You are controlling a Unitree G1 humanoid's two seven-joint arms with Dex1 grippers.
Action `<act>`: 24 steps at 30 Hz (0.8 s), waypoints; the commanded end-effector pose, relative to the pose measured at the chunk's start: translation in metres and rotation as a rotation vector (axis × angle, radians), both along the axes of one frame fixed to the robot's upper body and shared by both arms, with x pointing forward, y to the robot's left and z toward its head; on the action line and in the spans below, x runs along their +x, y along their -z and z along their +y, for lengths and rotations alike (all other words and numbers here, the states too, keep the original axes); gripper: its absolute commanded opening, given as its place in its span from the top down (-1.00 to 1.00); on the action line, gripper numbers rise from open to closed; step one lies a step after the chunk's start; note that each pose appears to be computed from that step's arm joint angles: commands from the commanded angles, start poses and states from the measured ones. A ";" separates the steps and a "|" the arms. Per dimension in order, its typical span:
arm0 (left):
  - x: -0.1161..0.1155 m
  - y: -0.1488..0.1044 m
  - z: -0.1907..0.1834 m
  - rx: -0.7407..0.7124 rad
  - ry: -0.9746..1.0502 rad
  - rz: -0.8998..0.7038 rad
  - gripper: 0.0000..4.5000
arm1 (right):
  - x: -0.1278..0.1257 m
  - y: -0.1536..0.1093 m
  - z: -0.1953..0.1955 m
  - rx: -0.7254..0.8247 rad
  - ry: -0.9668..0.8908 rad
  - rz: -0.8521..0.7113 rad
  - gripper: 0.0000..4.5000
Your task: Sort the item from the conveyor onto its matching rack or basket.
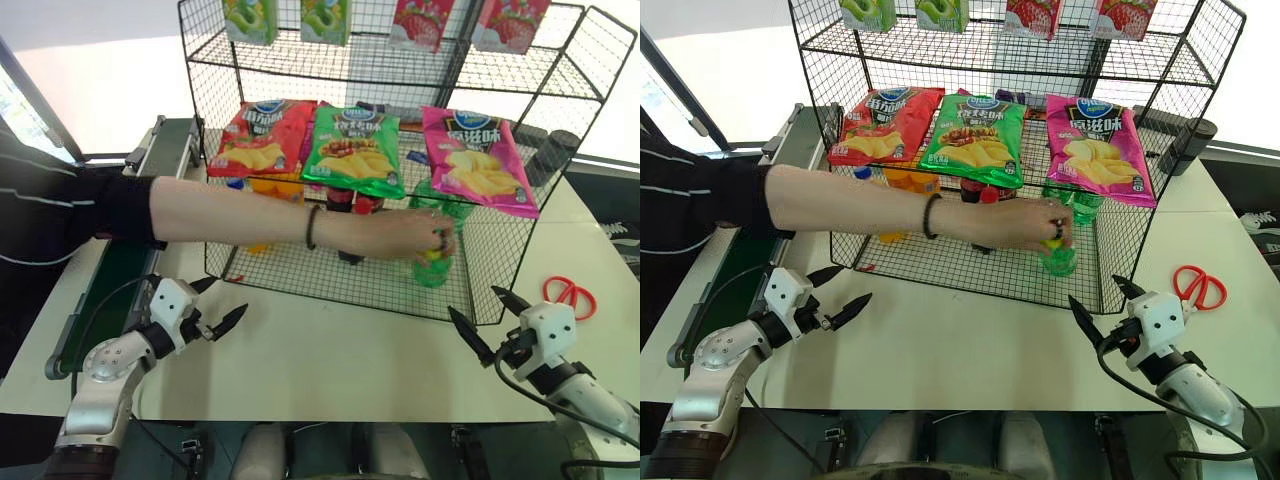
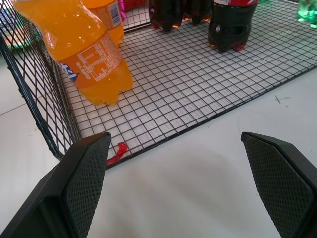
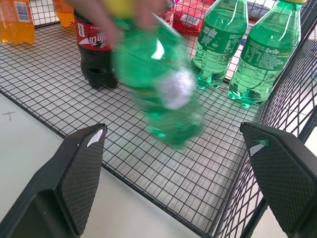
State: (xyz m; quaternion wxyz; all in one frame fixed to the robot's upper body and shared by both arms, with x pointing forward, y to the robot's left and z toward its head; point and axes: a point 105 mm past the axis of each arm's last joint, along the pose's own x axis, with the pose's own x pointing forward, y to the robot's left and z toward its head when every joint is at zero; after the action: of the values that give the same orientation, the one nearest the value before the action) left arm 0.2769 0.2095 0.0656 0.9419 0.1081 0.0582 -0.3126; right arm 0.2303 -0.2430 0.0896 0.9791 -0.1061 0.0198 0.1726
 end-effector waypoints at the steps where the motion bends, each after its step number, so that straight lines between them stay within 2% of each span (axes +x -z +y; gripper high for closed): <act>1: 0.002 -0.006 -0.002 0.002 0.013 -0.032 -1.00 | -0.001 -0.009 0.002 -0.010 -0.005 -0.045 -0.99; 24: -0.009 -0.010 0.006 -0.039 -0.084 -0.029 -1.00 | 0.017 -0.015 0.012 -0.007 -0.066 -0.072 -0.99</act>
State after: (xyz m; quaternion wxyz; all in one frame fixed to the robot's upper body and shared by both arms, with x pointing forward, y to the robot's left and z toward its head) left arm 0.2675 0.2109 0.0632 0.9516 0.0902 0.0638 -0.2868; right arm 0.2459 -0.2315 0.0970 0.9748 -0.1065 -0.0049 0.1958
